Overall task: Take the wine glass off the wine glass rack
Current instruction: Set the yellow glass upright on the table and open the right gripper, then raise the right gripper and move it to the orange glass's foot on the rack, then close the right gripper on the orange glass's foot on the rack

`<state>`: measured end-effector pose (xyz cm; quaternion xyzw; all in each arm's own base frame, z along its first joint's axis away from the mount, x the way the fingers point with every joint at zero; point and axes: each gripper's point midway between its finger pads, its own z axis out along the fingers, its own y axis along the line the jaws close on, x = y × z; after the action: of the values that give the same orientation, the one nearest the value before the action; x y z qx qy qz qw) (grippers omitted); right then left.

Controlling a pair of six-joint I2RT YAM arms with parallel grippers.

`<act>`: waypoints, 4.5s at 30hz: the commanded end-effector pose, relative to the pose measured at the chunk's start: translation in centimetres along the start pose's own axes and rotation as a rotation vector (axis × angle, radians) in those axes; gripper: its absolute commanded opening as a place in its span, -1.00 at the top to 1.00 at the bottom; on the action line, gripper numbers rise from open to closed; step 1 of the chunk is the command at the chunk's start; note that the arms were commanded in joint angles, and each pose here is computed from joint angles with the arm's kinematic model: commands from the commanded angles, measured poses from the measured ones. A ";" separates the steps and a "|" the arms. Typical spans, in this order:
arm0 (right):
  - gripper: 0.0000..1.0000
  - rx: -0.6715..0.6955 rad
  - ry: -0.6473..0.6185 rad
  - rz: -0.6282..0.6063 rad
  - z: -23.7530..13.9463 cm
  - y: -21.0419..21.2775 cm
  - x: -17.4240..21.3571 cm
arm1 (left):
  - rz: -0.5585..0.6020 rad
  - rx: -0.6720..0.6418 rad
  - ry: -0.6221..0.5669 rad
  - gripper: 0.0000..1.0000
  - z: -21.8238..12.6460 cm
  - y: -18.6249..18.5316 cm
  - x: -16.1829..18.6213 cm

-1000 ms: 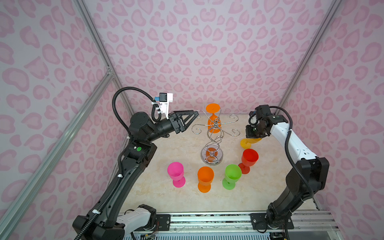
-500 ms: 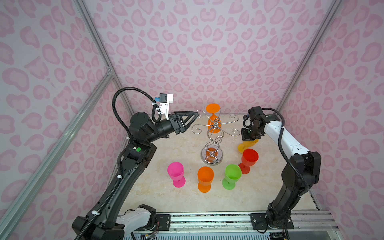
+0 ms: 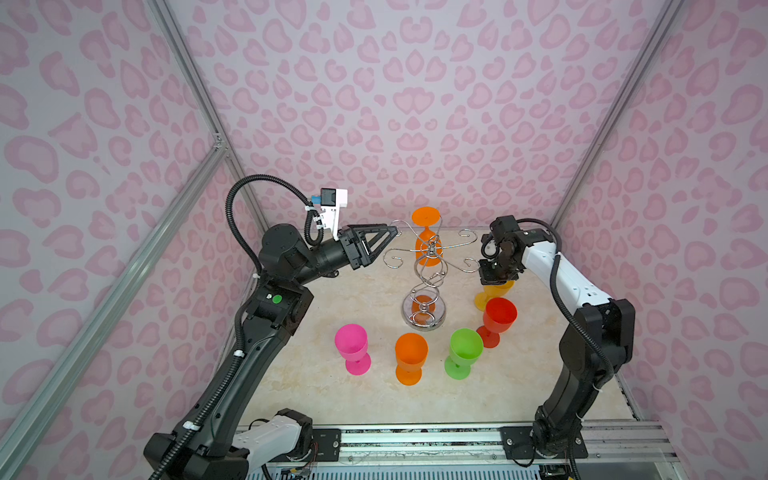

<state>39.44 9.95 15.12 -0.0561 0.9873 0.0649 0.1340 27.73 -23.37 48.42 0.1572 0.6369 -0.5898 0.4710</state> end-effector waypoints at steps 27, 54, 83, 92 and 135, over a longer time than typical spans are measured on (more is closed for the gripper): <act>0.40 -0.063 -0.088 0.006 -3.9 0.6 -0.1 | 0.035 -0.011 -0.014 -0.43 -0.7 -0.3 -0.8; 0.19 -0.463 -0.855 0.057 -27.8 5.3 -5.6 | -0.127 -0.309 -0.053 -0.41 0.8 12.4 -2.6; 0.15 -0.586 -0.555 -0.046 -16.4 15.4 -14.4 | -0.033 -0.559 -0.028 -0.46 -4.6 14.6 1.8; 0.18 -0.584 -0.542 -0.049 -15.4 16.1 -15.0 | -0.033 -0.550 -0.028 -0.45 -4.6 14.4 1.8; 0.73 -0.729 -0.530 -0.051 -15.8 18.4 -14.4 | -0.051 -0.545 -0.013 -0.43 -4.4 14.9 2.3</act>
<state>46.71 27.02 35.38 -0.1045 0.8409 0.4030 0.3458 36.05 -16.28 36.59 -0.0041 0.7793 -0.4041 0.4790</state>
